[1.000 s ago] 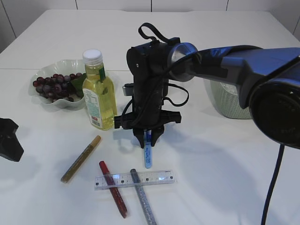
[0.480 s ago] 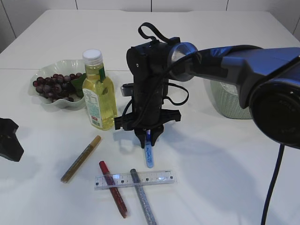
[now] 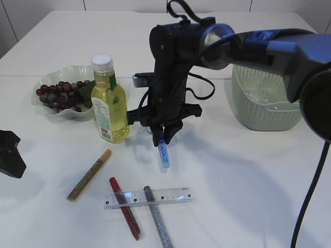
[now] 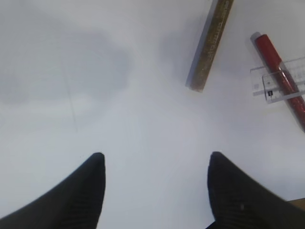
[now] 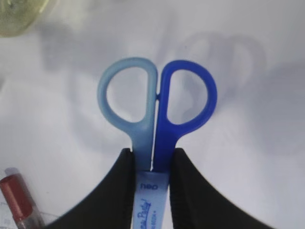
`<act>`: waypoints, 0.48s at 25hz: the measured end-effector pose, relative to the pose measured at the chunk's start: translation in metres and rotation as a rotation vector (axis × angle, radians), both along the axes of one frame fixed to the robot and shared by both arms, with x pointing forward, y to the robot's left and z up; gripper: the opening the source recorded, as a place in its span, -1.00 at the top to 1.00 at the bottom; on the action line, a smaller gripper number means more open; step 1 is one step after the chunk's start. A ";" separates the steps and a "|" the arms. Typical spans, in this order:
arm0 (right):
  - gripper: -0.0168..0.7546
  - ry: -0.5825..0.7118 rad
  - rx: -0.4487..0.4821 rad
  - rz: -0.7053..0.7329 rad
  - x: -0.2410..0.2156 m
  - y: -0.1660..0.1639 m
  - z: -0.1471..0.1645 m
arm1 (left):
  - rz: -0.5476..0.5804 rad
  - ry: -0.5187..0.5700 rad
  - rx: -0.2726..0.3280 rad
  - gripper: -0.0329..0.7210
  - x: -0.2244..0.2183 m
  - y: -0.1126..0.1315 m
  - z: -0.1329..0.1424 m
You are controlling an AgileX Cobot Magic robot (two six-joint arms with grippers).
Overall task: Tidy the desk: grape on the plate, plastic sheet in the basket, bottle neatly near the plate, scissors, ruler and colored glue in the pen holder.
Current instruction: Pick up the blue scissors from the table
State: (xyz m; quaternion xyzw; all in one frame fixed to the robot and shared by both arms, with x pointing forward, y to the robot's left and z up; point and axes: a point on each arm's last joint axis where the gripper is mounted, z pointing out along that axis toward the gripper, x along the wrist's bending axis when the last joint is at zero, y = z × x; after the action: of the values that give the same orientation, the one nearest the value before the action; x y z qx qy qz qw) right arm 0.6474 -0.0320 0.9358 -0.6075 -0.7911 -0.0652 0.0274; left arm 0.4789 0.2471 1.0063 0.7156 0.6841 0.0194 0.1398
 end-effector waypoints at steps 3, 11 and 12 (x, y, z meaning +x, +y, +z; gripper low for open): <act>0.52 -0.040 0.026 0.015 0.005 -0.011 0.021 | 0.000 0.000 0.000 -0.38 0.000 0.000 0.000; 0.52 -0.118 0.129 0.002 0.020 -0.055 0.072 | 0.000 0.000 0.000 -0.38 0.000 0.000 0.000; 0.52 -0.120 0.155 -0.004 0.023 -0.062 0.076 | 0.000 0.000 0.000 -0.38 0.000 0.000 0.000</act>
State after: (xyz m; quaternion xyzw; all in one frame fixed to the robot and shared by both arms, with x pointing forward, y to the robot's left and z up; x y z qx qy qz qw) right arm 0.6705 -0.0935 1.0120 -0.6004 -0.7826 -0.1625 0.0269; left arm 0.4789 0.2471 1.0063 0.7156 0.6841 0.0194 0.1398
